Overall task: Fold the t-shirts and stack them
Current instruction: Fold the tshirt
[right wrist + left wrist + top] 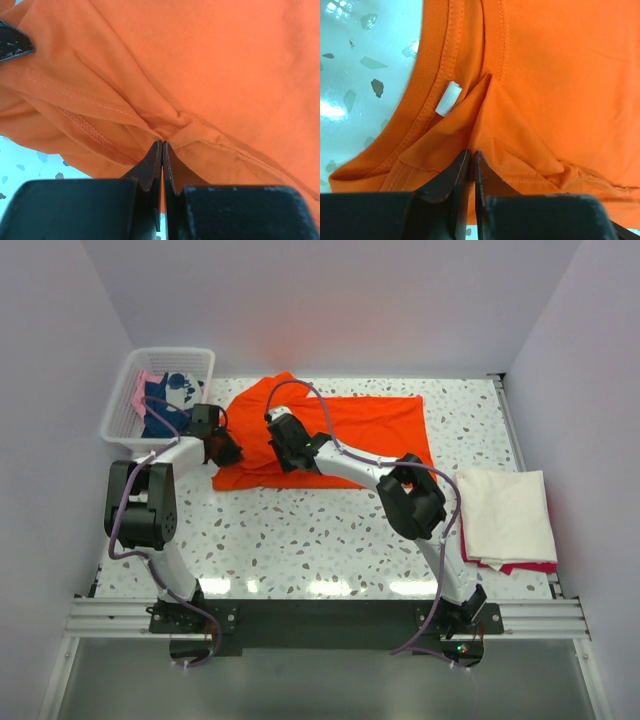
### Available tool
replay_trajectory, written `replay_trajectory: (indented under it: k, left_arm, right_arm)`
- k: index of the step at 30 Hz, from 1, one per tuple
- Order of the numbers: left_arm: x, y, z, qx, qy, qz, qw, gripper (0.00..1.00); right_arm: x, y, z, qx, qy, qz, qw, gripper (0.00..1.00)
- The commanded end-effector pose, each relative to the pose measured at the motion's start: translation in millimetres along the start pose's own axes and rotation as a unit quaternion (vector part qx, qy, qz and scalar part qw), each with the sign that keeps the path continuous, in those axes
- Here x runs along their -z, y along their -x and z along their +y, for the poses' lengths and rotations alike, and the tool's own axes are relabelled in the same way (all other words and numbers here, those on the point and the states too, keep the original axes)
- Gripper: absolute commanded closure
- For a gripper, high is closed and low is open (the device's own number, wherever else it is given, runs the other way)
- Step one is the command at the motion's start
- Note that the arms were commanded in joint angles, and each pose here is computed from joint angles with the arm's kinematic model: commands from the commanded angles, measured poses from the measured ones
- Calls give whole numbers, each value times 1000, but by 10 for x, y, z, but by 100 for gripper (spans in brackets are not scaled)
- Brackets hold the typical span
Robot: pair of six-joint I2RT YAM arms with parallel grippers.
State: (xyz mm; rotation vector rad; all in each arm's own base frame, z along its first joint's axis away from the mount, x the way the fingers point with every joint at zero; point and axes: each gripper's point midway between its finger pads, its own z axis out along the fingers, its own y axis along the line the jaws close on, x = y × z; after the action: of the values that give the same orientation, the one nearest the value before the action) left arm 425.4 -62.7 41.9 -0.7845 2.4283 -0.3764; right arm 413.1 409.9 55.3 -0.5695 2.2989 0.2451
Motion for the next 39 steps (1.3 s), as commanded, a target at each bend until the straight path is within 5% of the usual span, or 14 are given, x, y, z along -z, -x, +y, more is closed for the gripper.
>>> replay_trajectory:
  k: [1,4,39]
  left_arm:
    - [151,190,-253,-2,-43,-32,999,89]
    - [169,281,-374,1,-60,-38,997,100]
    - [-89,926,-1198,16,-158,-61,985,100]
  right_arm:
    - [280,413,0,-23,14,-46,999,100]
    - [280,443,-50,-25,14,-48,998,100]
    - [124,957,-878,-115,17,-98,988,100]
